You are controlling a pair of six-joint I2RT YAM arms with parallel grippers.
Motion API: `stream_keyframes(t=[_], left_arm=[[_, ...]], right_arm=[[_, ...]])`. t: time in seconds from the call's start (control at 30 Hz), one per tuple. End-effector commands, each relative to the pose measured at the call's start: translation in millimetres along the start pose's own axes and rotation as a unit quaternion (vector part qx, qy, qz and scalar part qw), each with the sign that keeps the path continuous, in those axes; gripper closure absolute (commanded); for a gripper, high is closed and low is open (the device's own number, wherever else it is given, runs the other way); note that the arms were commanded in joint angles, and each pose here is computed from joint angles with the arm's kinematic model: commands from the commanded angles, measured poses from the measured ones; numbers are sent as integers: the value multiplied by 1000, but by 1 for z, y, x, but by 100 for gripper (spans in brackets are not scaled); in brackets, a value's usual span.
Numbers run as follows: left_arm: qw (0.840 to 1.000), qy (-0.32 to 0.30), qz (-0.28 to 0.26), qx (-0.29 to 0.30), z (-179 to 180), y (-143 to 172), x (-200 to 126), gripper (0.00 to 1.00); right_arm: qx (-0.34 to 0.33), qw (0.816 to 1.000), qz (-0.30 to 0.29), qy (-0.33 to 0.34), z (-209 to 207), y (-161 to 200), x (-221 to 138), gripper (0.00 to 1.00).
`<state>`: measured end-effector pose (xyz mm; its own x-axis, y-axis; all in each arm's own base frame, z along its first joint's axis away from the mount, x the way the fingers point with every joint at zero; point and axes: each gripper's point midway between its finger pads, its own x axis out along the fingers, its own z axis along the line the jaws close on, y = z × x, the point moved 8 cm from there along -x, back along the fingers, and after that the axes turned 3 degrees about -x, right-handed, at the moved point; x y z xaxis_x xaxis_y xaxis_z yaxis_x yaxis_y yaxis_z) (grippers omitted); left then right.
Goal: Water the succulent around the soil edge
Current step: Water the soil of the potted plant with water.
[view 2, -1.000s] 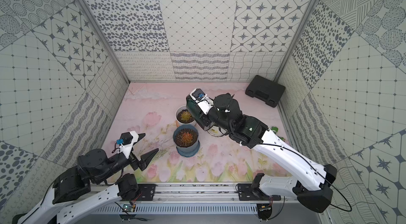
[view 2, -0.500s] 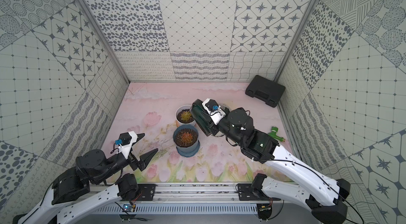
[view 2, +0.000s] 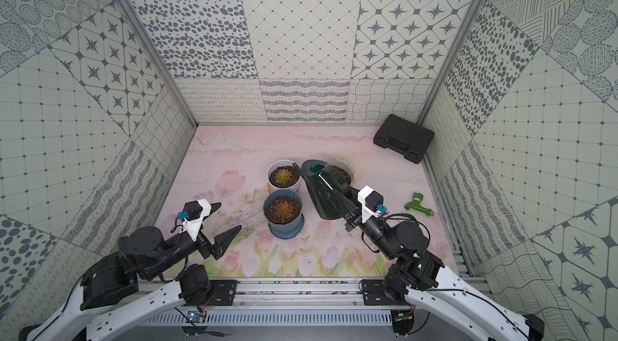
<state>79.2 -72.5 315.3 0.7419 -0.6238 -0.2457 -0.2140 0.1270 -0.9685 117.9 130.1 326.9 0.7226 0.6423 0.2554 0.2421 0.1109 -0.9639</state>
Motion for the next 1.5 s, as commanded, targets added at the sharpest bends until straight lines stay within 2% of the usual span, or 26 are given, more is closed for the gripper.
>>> stream_keyframes(t=[0.0, 0.17, 0.43, 0.67, 0.8, 1.1, 1.27, 1.47], left_arm=[[1000, -11, -2, 11, 1, 0, 5, 2], [1000, -19, 8, 14, 2, 1, 8, 2], [999, -30, 9, 14, 4, 1, 7, 2], [999, -31, 6, 15, 4, 1, 6, 1], [999, -30, 7, 15, 4, 1, 6, 1], [999, -29, 4, 12, 4, 1, 4, 1], [1000, -28, 4, 14, 4, 1, 5, 1], [1000, -27, 2, 13, 4, 1, 3, 1]], right_arm=[[41, 990, -135, 21, -9, -37, -17, 100], [41, 988, -144, 24, -12, -37, -26, 100], [45, 997, -55, -17, -12, -66, -36, 100], [99, 993, -28, -61, -11, -78, -59, 100], [128, 987, 7, -94, -2, -65, -52, 100], [145, 984, 48, -95, 6, -42, -31, 100], [148, 981, 63, -106, 12, -39, -15, 100], [133, 984, 65, -103, 12, -52, -5, 100]])
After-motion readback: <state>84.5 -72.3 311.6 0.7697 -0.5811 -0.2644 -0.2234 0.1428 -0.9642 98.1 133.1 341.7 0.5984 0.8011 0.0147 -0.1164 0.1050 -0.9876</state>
